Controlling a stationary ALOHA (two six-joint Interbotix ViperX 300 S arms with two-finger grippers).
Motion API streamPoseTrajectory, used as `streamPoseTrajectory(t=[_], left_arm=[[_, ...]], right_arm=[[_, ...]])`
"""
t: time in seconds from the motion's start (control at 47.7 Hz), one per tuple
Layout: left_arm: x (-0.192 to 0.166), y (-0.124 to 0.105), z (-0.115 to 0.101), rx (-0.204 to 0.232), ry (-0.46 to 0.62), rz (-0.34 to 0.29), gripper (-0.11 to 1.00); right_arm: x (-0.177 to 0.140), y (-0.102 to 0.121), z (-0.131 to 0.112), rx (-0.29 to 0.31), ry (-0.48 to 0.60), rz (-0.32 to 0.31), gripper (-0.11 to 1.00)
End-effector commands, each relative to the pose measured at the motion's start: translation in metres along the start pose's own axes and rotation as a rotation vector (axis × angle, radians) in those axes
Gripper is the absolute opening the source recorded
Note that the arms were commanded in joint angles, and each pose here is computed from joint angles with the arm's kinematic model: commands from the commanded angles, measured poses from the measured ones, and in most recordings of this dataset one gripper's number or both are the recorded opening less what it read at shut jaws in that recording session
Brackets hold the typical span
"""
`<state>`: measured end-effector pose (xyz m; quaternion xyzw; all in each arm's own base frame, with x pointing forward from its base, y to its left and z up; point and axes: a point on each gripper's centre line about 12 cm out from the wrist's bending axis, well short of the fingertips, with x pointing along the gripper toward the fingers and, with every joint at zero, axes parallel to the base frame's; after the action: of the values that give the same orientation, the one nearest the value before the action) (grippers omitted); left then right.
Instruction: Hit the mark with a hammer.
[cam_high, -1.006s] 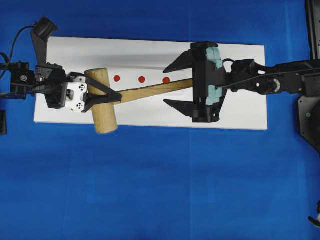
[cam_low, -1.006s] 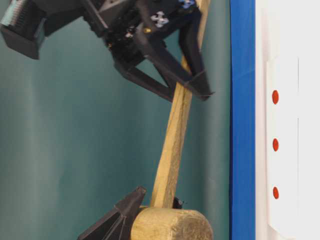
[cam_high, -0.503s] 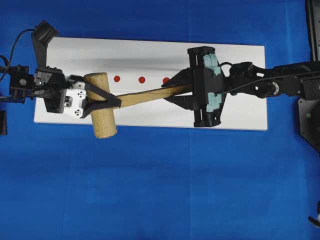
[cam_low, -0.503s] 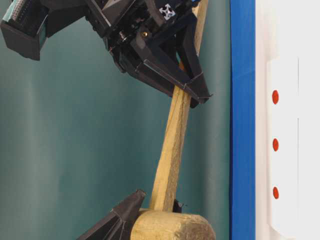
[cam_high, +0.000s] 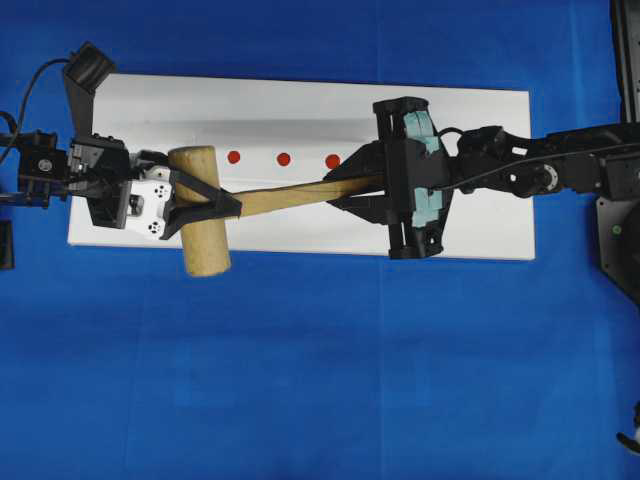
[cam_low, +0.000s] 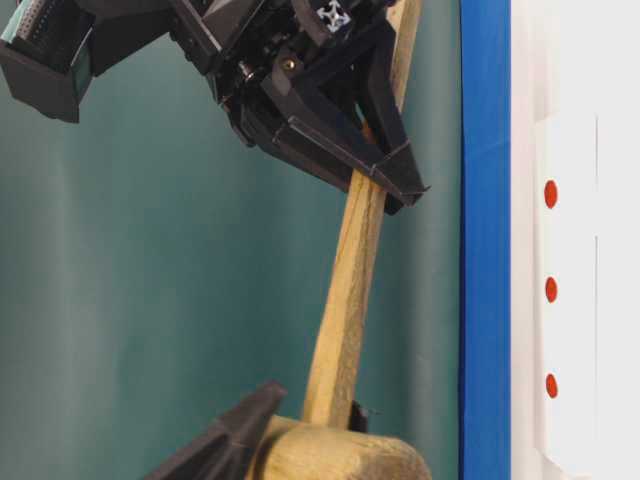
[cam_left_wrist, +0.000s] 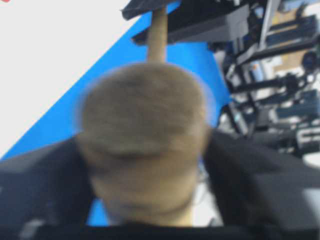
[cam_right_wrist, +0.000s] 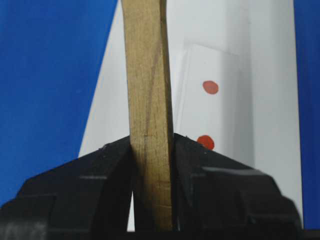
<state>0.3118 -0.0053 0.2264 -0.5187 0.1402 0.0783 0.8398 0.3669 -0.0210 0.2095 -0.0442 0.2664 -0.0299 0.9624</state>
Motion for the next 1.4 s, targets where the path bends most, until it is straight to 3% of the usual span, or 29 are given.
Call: streamPoseTrajectory(t=[0.0, 0.084, 0.126, 0.545, 0.985, 1.258, 1.384], left_arm=[[-0.002, -0.017, 0.007, 0.001, -0.020, -0.048, 0.77], [-0.002, -0.016, 0.007, 0.003, -0.017, -0.040, 0.92], [-0.001, -0.015, 0.007, 0.001, -0.014, -0.031, 0.94], [-0.021, -0.007, 0.005, -0.005, 0.000, 0.010, 0.92], [-0.078, 0.010, -0.003, -0.012, 0.008, 0.022, 0.92], [-0.097, 0.015, -0.006, 0.005, 0.020, 0.045, 0.92], [-0.097, 0.017, -0.006, 0.050, 0.021, 0.050, 0.92]], right_arm=[[-0.003, -0.002, 0.016, 0.013, -0.044, -0.007, 0.10], [-0.003, -0.002, 0.017, 0.016, -0.045, -0.007, 0.10], [-0.003, -0.002, 0.017, 0.017, -0.045, -0.007, 0.10], [-0.010, -0.002, 0.012, 0.053, -0.042, -0.006, 0.10], [-0.037, -0.001, -0.006, 0.113, -0.041, -0.007, 0.09], [-0.039, -0.003, -0.006, 0.126, -0.046, -0.013, 0.09], [-0.036, -0.002, -0.005, 0.150, -0.040, -0.007, 0.09]])
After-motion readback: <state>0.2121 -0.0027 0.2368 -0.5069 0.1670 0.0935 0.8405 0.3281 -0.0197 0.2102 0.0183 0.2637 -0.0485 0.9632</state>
